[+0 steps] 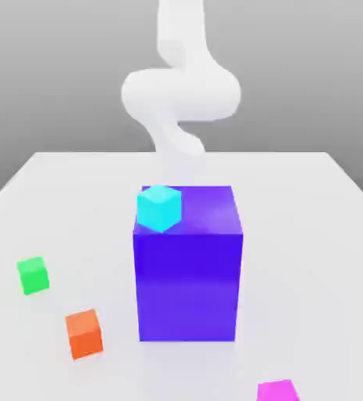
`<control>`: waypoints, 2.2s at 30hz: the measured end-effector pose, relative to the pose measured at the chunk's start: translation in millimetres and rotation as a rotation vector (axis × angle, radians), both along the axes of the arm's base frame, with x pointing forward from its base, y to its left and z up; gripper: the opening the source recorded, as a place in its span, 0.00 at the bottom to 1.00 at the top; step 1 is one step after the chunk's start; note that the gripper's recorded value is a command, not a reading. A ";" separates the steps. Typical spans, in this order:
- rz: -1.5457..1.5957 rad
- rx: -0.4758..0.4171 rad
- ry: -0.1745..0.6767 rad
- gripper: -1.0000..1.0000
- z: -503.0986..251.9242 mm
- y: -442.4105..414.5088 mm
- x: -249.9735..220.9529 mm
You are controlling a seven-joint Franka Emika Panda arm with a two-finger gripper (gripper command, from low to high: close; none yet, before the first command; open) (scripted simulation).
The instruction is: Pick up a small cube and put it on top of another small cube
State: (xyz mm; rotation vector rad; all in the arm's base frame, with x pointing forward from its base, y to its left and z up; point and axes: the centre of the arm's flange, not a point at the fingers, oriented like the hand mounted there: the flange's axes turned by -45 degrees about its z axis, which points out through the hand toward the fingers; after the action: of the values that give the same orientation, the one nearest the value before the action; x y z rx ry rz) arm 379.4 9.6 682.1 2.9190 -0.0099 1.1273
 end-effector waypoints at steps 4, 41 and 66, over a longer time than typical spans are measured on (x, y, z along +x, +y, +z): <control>0.006 -0.028 0.103 0.50 -53.4 16.0 49.4; 0.165 -0.048 0.736 0.00 -548.5 126.6 140.3; -1.637 0.619 0.531 0.00 -444.3 -278.5 -62.4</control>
State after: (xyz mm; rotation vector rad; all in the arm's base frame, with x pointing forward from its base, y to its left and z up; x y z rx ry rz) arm 317.1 -268.9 237.7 2.0338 -2.3683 0.0006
